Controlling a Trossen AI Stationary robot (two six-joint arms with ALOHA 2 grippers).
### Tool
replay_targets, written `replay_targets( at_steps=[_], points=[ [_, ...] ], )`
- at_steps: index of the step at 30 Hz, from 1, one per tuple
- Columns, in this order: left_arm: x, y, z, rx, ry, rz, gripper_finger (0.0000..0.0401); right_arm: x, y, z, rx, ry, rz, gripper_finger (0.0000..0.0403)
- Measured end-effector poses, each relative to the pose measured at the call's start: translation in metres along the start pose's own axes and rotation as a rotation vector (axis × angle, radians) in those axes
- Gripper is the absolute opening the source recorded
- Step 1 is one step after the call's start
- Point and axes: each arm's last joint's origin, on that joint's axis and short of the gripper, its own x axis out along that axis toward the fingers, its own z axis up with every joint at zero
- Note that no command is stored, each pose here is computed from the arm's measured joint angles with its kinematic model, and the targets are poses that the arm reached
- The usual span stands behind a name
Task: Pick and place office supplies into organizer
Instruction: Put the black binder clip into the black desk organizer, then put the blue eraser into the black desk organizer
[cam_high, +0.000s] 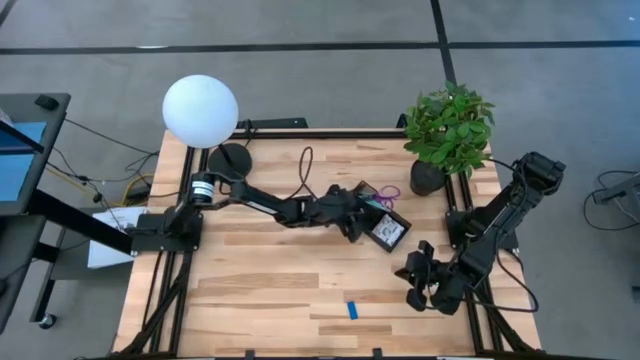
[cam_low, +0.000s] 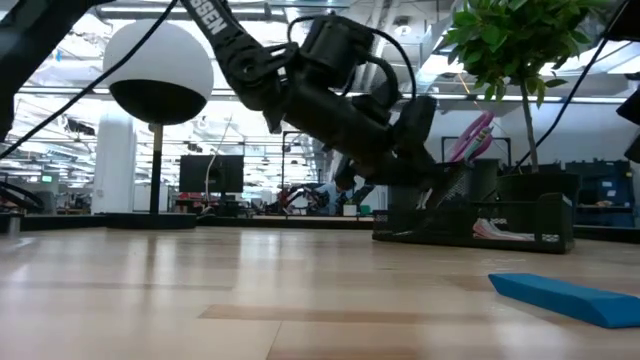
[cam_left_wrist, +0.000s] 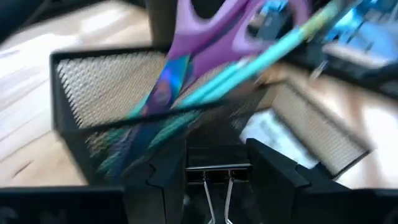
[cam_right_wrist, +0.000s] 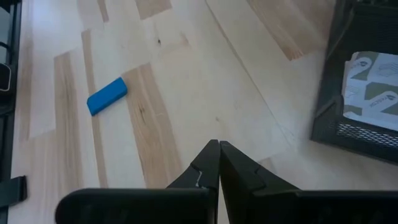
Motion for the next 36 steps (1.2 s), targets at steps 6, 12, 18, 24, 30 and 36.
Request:
replay_targets(
  at_steps=[6,12,18,24,30,36],
  points=[
    [0.001,0.0,-0.001,0.074,0.06,0.06,0.0157,-0.001,0.001,0.0,0.0,-0.001,0.006,0.0005],
    [0.0,0.003,-0.005,0.096,0.092,0.1,0.0188,0.0,0.001,0.0,0.0,-0.001,0.006,0.0005],
    [0.0,0.003,-0.006,0.051,0.099,0.096,0.022,0.0,0.0,0.0,-0.001,-0.015,-0.001,0.0005],
    [-0.001,-0.001,0.0,-0.003,0.096,0.049,0.0225,0.001,0.003,0.003,-0.048,-0.102,-0.013,0.0005],
    [-0.022,-0.021,0.032,0.051,0.04,-0.035,0.0226,0.016,0.025,-0.002,-0.244,-0.184,0.094,0.0005],
    [-0.073,-0.045,0.066,0.16,0.092,-0.061,0.0226,0.036,0.048,-0.02,-0.565,-0.264,0.155,0.0001]
  ],
)
